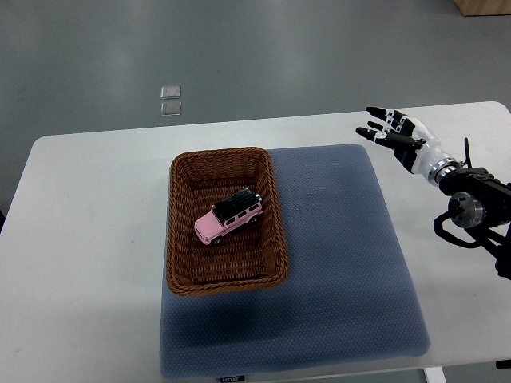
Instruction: Place pink car in brown basket
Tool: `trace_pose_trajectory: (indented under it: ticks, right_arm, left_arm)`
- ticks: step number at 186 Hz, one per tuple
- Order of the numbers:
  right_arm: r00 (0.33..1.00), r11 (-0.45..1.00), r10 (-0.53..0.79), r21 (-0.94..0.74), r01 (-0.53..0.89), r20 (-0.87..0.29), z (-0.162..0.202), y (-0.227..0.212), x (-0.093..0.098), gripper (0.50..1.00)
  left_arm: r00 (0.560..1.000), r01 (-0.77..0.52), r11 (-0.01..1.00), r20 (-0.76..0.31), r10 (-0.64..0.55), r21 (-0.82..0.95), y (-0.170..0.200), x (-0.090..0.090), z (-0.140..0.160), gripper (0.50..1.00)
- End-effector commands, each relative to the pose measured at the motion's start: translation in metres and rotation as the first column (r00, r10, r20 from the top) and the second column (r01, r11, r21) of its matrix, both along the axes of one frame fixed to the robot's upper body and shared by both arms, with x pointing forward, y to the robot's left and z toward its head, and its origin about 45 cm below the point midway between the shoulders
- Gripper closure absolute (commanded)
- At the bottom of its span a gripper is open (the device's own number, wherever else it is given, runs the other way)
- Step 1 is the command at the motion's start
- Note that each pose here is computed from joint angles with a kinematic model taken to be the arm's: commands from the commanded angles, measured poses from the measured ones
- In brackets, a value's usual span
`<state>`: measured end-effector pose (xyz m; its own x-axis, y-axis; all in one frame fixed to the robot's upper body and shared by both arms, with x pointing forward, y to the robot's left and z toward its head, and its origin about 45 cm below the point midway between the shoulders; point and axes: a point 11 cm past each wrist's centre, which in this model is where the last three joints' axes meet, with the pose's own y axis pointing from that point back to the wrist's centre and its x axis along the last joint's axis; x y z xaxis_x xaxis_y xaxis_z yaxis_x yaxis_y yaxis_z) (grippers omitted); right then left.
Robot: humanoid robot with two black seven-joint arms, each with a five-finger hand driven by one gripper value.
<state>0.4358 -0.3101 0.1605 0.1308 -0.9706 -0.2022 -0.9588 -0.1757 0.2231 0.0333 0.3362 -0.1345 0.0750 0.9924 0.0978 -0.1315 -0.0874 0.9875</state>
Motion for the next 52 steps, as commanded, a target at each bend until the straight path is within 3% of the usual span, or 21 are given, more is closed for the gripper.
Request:
trace_pose_trajectory:
  ticks: [1,52]
  right_arm:
    - [1.0,1.0,-0.01,0.003,0.01,0.003,0.0007,-0.0022,0.0001,0.585]
    - [1.0,1.0,-0.004,0.01,0.004,0.001,-0.001,0.0004,-0.0008,0.585]
  left_arm:
    - [1.0,-0.002,1.0,0.002,0.002,0.003,0.0012,0.0007,0.0002,0.5]
    - [1.0,-0.002,1.0,0.002,0.002,0.0,0.0001,0.0008,0.0001,0.5]
